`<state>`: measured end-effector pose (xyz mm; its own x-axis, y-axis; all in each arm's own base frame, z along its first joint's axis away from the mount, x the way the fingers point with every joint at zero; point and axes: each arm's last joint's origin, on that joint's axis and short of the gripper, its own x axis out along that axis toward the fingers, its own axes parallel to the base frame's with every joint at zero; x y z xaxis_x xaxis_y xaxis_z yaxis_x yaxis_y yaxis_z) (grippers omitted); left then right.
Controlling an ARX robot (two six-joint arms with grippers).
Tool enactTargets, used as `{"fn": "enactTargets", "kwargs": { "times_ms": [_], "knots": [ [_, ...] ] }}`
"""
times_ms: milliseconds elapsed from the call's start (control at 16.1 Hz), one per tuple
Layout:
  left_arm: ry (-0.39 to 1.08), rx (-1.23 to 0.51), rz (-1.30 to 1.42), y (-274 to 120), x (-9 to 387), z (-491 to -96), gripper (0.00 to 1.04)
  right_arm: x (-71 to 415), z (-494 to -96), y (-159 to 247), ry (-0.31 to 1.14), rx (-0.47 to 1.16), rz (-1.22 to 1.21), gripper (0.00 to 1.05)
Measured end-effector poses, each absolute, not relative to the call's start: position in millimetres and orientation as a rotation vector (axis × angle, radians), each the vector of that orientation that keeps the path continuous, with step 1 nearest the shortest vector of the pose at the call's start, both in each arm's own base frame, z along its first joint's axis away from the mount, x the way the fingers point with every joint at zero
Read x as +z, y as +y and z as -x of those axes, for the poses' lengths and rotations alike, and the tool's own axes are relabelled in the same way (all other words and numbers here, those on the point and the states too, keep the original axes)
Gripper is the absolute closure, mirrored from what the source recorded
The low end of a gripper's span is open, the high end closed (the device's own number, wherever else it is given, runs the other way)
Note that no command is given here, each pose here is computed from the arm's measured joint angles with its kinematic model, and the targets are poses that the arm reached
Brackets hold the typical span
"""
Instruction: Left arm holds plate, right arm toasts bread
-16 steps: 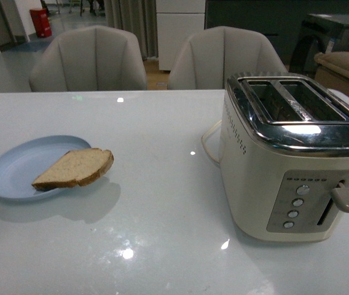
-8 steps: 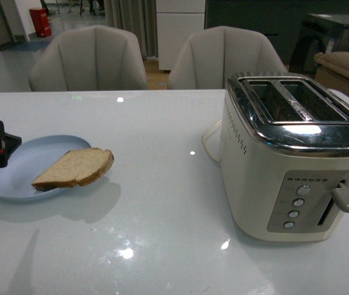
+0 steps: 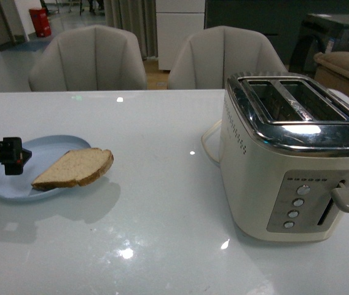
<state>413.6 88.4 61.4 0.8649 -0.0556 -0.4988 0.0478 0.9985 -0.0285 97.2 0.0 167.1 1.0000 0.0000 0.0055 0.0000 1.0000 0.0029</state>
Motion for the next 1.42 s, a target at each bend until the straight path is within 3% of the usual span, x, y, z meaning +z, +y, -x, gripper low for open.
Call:
{"fn": "enactTargets", "kwargs": {
  "times_ms": [248, 1053, 1300, 1424],
  "knots": [
    [0.51, -0.033, 0.119, 111.2, 44.2, -424.1, 0.07, 167.1, -97.2, 0.0, -0.006, 0.0, -0.003, 0.06],
    [0.435, -0.023, 0.136, 121.2, 11.3, -450.8, 0.07, 167.1, -97.2, 0.0, -0.006, 0.0, -0.003, 0.06],
    [0.428, 0.009, 0.164, 123.5, 9.3, -450.4, 0.43, 167.1, -97.2, 0.0, -0.006, 0.0, -0.002, 0.06],
    [0.425, 0.001, 0.18, 122.9, 9.4, -450.6, 0.67, 167.1, -97.2, 0.0, -0.006, 0.0, -0.003, 0.06]
  ]
}}
